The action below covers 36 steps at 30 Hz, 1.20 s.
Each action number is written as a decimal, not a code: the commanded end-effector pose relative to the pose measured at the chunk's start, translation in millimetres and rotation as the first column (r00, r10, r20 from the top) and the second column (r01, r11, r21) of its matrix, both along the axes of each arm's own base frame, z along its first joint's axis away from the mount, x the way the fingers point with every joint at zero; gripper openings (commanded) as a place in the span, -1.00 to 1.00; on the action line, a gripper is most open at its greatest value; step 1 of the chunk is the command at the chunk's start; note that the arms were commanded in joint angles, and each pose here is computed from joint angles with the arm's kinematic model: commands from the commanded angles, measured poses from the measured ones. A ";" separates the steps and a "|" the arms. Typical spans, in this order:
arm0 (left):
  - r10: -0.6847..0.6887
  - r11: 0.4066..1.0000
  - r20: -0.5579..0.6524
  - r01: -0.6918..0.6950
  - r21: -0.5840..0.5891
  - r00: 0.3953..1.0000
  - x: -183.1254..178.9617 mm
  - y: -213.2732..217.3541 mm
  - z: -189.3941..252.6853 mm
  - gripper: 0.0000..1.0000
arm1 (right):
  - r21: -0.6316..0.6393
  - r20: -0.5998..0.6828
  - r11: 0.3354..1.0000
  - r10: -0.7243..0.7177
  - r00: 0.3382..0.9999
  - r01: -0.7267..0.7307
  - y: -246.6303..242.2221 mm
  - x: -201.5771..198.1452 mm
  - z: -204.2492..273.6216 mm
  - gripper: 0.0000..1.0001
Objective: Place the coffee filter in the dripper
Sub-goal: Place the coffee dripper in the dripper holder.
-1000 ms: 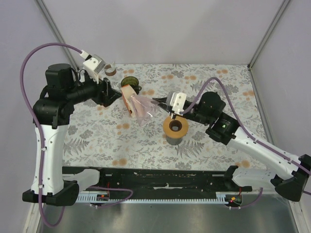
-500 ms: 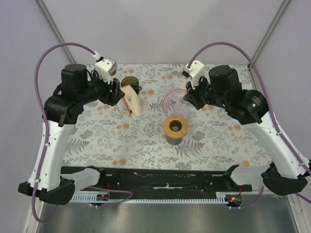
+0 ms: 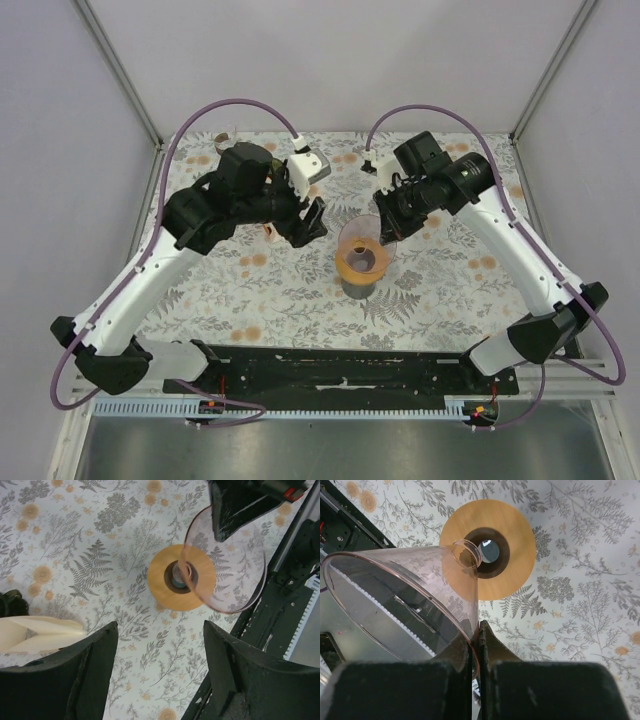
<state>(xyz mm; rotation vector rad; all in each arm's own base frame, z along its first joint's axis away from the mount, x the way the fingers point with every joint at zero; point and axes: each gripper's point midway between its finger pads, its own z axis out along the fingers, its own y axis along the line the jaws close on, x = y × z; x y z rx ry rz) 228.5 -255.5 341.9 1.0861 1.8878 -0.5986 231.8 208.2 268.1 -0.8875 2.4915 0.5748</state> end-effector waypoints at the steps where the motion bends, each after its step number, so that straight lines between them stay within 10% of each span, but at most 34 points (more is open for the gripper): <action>1: -0.038 0.989 -0.032 0.033 -0.143 0.999 -6.5 -33.6 14.2 0.51 | 0.001 -0.113 0.999 -0.053 0.992 0.053 2.6 -7.0 -3.1 -1.00; 15: 0.037 0.998 -0.219 -0.047 -0.041 0.975 12.3 -66.2 -74.7 0.26 | -0.090 -0.197 0.995 -0.067 0.978 0.050 3.1 1.7 -34.8 -1.00; 27: 0.043 0.999 -0.341 -0.038 0.023 0.939 11.2 -78.1 -108.5 -0.95 | -0.121 -0.250 0.991 -0.082 0.965 0.053 -2.9 7.2 -54.3 -1.00; 36: 0.057 0.996 -0.431 -0.023 0.084 0.900 8.8 -83.9 -141.7 -0.96 | -0.116 -0.322 0.993 -0.051 0.945 0.014 4.3 12.3 -76.6 -1.00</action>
